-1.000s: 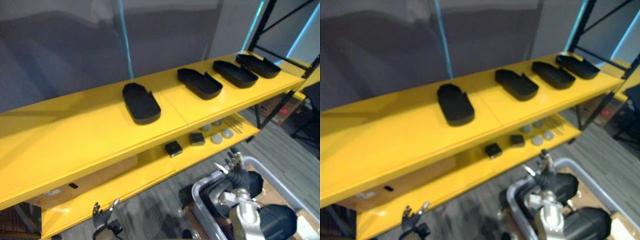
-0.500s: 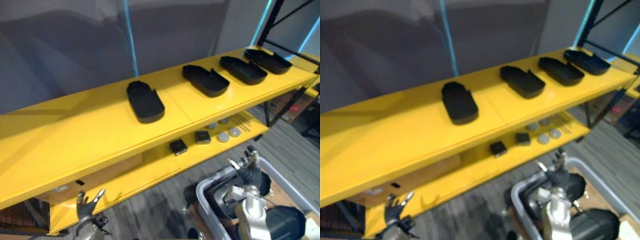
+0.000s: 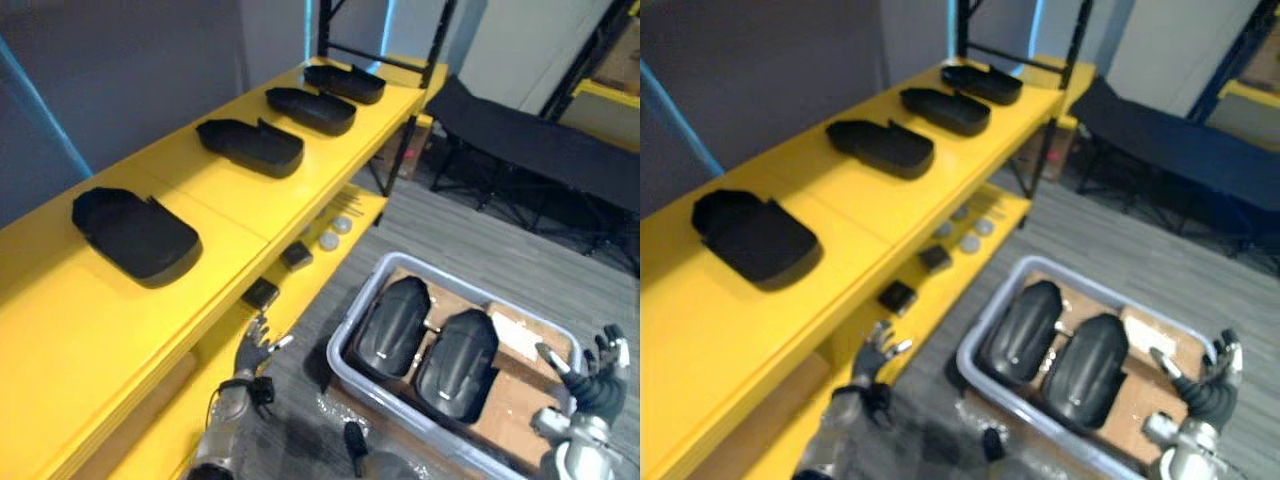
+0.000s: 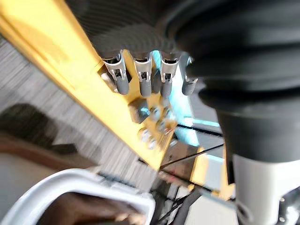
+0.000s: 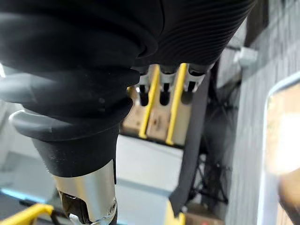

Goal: Walk over and take plastic housings, then place them on the shelf

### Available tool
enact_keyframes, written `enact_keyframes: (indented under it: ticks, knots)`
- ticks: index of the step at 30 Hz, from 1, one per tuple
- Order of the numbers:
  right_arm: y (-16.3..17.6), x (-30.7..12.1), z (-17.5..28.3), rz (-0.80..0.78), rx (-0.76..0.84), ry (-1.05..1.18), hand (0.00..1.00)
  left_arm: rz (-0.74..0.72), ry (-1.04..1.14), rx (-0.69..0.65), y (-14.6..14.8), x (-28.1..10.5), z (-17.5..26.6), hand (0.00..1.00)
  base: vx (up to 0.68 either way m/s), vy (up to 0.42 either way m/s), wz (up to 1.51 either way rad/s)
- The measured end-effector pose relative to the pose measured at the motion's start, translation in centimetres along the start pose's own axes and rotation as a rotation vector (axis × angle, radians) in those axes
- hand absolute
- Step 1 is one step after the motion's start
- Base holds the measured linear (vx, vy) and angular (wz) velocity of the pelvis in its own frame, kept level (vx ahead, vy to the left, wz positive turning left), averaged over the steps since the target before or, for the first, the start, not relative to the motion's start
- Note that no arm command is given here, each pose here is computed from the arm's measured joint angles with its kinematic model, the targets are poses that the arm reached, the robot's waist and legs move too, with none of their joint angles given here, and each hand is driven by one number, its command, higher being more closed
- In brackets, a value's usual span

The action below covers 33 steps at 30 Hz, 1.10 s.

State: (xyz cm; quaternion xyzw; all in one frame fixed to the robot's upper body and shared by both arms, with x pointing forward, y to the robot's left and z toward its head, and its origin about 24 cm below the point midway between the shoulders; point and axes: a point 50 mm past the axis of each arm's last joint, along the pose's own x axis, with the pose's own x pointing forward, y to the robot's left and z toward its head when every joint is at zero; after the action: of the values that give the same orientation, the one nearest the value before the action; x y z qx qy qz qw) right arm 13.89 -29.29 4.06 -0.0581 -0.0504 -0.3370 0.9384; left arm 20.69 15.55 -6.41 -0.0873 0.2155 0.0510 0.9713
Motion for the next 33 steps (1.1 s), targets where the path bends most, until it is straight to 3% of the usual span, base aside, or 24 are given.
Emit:
enact_keyframes:
  ticks: [6,11,24,28,33]
  knots:
    - [2.9,1.7,1.4,0.089,0.065,-0.083,0.00,0.106,0.110,-0.045,1.5,-2.5,-3.5,0.00,-0.04,-0.234,-0.65]
    - [4.8,0.9,0.9,0.124,0.107,-0.050,0.00,0.125,0.110,0.006,2.3,-3.0,-4.0,0.00,-0.05,0.002,-0.02]
    - [5.6,-1.0,3.3,0.243,0.097,-0.133,0.00,0.201,0.080,0.010,4.3,-4.5,-3.5,0.00,-0.03,0.044,-0.29]
    - [8.4,0.7,4.5,0.308,0.125,-0.204,0.00,0.252,0.097,-0.038,5.0,-4.7,-3.9,0.00,0.12,-0.033,-0.43]
    - [9.4,2.6,3.9,0.341,0.073,-0.165,0.00,0.329,0.204,-0.012,7.5,-6.5,-6.3,0.00,0.04,-0.063,-0.50]
